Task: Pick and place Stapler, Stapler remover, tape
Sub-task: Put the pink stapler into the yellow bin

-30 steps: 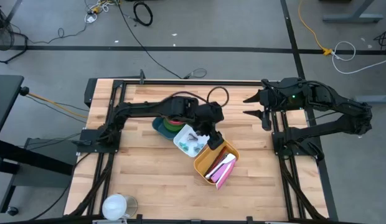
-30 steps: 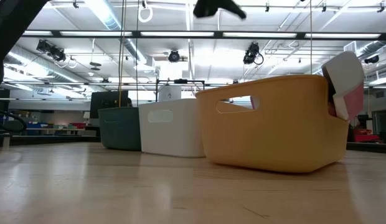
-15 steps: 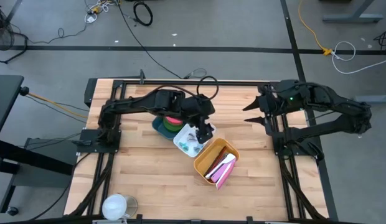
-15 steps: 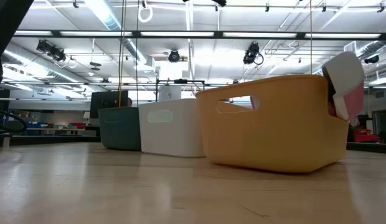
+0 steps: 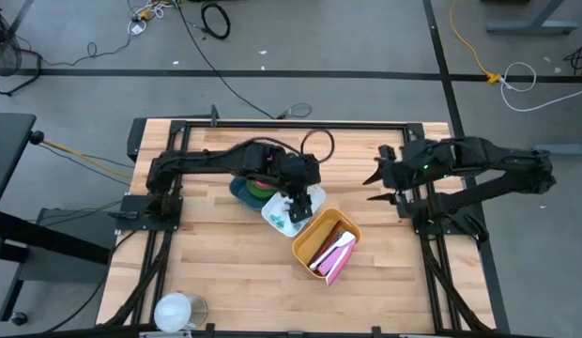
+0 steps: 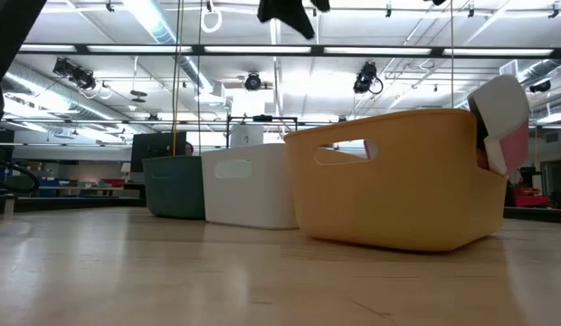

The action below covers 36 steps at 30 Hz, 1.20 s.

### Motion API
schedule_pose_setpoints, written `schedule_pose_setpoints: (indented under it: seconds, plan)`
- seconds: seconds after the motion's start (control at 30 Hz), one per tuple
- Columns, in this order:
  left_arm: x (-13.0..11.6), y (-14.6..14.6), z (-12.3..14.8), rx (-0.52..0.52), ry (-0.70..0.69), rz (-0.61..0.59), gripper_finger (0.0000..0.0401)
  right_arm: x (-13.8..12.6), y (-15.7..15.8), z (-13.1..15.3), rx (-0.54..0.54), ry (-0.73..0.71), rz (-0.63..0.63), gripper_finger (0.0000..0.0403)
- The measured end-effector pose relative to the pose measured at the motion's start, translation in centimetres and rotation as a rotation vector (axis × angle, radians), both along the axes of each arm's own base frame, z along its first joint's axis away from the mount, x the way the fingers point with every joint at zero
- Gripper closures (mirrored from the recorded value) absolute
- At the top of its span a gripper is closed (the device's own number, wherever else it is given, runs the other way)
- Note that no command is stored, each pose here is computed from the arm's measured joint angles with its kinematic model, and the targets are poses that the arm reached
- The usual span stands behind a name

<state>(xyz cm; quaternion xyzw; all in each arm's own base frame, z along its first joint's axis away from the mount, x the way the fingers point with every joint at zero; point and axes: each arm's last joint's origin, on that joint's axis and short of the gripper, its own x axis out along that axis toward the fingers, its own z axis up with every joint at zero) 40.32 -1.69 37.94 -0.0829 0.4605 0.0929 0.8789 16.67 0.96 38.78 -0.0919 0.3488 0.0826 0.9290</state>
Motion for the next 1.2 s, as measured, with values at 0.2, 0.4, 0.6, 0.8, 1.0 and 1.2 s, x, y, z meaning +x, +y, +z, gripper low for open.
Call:
schedule_pose_setpoints:
  seconds: [0.2,0.4,0.6,0.8,1.0,1.2]
  plan:
    - [1.1,-1.1,-3.6,-0.041,0.027,-0.021,0.0142,0.9,0.9,-1.8,0.004,0.039,0.041,0.0209]
    - [0.2,-2.4,-4.8,-0.052,0.001,-0.048,0.0143,1.3,2.1,-3.8,0.030,0.075,0.120,0.0209]
    - [-2.7,-2.9,-4.5,-0.058,-0.017,-0.040,0.0161,1.8,3.8,-5.5,0.102,0.063,0.245,0.0209]
    - [-5.0,-2.8,-2.6,-0.039,-0.076,-0.017,0.0193,2.4,4.8,-7.2,0.096,0.066,0.287,0.0208]
    - [-6.3,-2.4,-1.4,-0.016,-0.101,0.010,0.0219,4.3,5.7,-9.4,0.107,0.174,0.279,0.0171]
    - [-6.5,-2.4,-1.4,-0.015,-0.088,0.009,0.0227,6.8,6.7,-12.4,0.060,0.287,0.357,0.0110]
